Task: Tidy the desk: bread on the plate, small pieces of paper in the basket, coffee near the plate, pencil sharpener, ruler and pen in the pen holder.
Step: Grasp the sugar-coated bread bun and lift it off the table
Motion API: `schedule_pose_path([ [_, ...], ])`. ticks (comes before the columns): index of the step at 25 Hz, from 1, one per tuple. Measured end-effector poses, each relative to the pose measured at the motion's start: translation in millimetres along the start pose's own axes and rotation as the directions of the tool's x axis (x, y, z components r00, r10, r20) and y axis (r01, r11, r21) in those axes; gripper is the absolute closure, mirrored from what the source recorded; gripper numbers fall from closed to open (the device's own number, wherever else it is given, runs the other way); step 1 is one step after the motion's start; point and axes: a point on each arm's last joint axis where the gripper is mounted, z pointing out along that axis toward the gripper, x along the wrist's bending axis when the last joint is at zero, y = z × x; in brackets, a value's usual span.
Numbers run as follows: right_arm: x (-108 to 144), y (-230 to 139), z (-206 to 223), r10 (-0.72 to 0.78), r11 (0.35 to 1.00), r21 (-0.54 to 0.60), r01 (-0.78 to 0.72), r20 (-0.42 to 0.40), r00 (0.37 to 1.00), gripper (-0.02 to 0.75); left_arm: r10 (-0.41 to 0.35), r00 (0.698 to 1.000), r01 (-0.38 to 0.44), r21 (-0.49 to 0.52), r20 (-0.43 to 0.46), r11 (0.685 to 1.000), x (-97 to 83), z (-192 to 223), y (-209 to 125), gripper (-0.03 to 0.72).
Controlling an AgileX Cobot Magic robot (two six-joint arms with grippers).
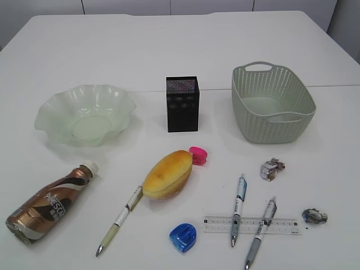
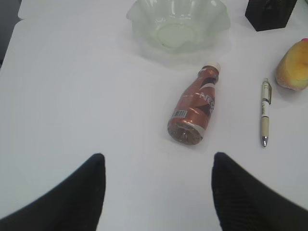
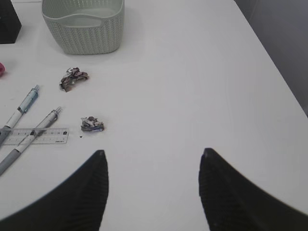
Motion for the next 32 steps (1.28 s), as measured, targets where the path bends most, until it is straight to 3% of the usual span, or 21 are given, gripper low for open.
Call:
schedule_pose_path([
  [14,-3.9,0.1,0.0,-0.023,1.000,0.000,0.023,0.043,0.999,0.271,0.005,1.000,-0.007,0.070,0.024,0.998,0.4,6.2,15.5,0.191],
  [25,-2.9,0.3,0.3,-0.005,1.000,0.002,0.005,0.032,0.999,0.271,-0.033,0.993,0.025,0.068,0.114,0.997,-7.3,-22.3,100.3,0.191],
  [32,2.0,26.3,10.7,0.032,0.995,0.100,-0.030,-0.018,0.999,0.271,-0.057,0.984,0.036,0.126,0.170,0.991,-11.1,-18.2,166.4,0.191],
])
